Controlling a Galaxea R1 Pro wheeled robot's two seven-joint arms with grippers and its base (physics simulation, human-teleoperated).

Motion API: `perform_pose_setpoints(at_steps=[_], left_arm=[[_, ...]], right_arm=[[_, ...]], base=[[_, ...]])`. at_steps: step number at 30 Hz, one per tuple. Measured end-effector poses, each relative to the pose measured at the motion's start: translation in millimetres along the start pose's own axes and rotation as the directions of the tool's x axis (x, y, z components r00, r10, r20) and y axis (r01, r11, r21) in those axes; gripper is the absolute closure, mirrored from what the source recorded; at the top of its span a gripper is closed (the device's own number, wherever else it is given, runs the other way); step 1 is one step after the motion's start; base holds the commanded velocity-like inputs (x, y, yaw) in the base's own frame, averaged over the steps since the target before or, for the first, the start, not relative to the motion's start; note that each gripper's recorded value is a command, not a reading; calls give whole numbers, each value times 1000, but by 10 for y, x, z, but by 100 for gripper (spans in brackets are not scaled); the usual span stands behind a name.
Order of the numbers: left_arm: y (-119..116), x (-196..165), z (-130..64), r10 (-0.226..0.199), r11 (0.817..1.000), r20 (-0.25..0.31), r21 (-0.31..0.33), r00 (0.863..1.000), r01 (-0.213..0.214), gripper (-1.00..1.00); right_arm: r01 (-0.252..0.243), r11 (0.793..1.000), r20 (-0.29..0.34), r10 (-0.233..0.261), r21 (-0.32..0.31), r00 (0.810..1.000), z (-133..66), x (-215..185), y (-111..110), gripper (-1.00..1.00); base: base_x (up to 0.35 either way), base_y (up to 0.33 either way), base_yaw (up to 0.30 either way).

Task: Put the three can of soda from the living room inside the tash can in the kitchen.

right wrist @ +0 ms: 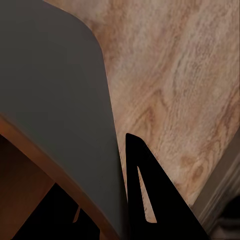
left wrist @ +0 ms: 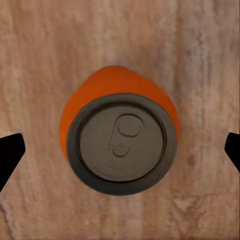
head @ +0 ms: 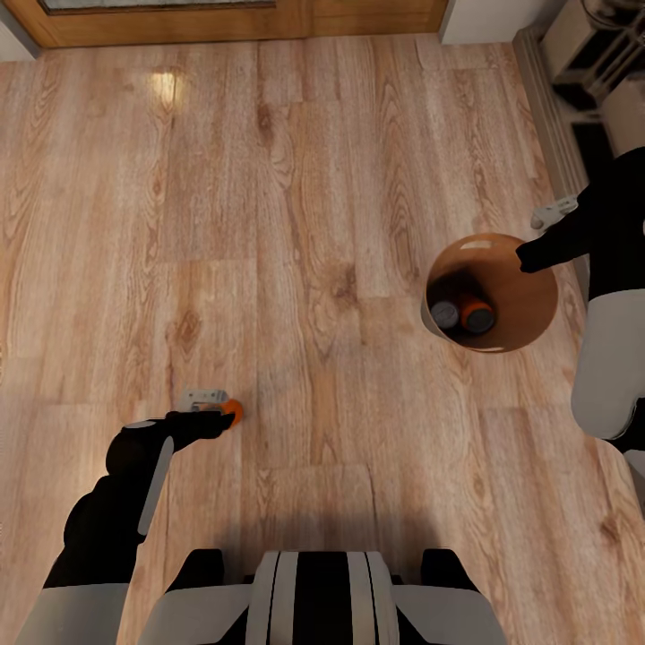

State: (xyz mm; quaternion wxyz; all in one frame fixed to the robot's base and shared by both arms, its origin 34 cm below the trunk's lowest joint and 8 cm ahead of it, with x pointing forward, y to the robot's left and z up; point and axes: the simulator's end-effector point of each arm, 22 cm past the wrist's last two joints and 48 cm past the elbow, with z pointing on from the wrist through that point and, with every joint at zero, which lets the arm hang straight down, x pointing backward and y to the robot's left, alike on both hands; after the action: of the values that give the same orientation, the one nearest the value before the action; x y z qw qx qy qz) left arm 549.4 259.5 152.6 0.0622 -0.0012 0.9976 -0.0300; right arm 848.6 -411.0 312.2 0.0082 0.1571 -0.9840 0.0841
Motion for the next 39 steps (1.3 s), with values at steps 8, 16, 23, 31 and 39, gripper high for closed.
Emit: perform_pose_setpoints(at_steps=[8,16,23,31,39], left_arm=[[0,-2,1,0,1000,1,0,1000,0,-100],[1,-1,0,-1,1000,1,0,1000,1,-100],[0,-2,1,-1,1000,1,0,1000,1,-100],[2,-21,38,0,1000,12,0,1000,0,-100],[13,-51,105,1,1000,31,-3,1000,-1,-100]], right_arm=[[-1,1000,-1,1,2,1000,0,6,-11,100],[-1,1000,-2,1,1,1000,6,11,-6,100],[-7,1000,-2,7,-1,1000,9,20,-15,100],[-11,1000,9,11,3,1000,6,21,-26,100],[-15,1000,30,15,9,999,-2,13,-33,100]], base=[[-37,0,0],[75,0,0],[64,0,0],[5,0,0],[0,0,0]])
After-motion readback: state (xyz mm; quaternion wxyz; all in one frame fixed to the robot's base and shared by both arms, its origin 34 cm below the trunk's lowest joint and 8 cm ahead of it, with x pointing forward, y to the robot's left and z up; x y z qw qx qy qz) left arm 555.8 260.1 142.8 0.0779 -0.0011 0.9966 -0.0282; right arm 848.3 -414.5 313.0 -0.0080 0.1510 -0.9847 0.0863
